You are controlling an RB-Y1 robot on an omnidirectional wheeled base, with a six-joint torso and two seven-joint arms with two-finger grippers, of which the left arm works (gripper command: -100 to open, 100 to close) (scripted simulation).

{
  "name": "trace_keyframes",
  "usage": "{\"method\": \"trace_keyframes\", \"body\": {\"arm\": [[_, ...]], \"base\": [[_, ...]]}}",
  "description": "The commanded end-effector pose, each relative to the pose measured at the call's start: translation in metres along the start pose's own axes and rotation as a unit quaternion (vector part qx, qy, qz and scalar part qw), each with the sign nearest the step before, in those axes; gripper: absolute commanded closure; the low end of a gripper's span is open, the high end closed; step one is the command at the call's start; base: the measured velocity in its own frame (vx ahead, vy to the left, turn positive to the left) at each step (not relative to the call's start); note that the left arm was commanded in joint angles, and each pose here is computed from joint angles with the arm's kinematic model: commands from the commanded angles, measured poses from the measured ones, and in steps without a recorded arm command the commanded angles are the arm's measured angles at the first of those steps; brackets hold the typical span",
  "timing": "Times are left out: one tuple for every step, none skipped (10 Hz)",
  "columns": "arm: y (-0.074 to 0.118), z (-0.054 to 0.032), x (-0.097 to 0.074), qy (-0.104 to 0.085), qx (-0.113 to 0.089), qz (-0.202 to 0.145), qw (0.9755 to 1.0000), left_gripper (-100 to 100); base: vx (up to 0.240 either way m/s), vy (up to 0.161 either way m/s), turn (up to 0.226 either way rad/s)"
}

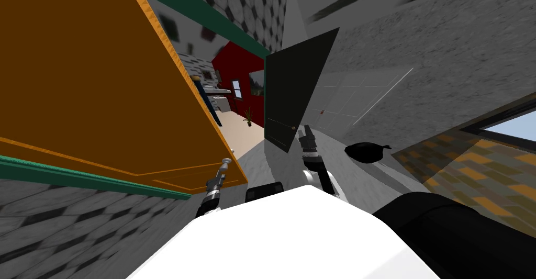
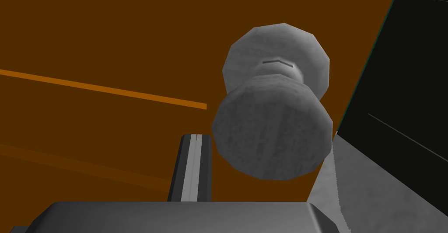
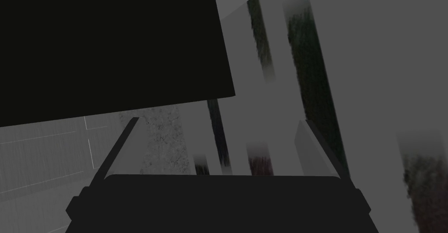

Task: Pull the door open

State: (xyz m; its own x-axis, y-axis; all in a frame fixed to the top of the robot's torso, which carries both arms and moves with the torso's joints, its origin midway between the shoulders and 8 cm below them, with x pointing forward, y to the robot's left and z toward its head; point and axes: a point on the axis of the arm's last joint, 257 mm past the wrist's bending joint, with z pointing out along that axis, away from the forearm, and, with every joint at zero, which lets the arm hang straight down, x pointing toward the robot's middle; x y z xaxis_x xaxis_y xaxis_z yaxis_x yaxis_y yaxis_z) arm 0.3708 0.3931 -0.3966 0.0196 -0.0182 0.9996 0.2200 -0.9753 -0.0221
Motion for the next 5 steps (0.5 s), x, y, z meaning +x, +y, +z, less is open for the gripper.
{"method": "trace_keyframes", "body": {"arm": [[0.025, 0.0004, 0.005, 0.005, -0.015, -0.010, 0.9998, -100], [0.025, 0.0004, 0.005, 0.005, -0.015, -0.010, 0.9998, -100], [0.002, -0.0017, 0.001, 0.001, 0.002, -0.001, 1.0000, -100], [-0.007, 0.0045, 0.002, -0.006, 0.006, -0.003, 1.0000, -100], [-0.010, 0.0092, 0.003, -0.010, 0.007, -0.006, 0.9999, -100]], "base": [[0.009, 0.002, 0.016], [0.000, 0.000, 0.000], [0.005, 0.030, 0.033], [0.027, -0.018, 0.062], [0.036, -0.084, 0.047]]}}
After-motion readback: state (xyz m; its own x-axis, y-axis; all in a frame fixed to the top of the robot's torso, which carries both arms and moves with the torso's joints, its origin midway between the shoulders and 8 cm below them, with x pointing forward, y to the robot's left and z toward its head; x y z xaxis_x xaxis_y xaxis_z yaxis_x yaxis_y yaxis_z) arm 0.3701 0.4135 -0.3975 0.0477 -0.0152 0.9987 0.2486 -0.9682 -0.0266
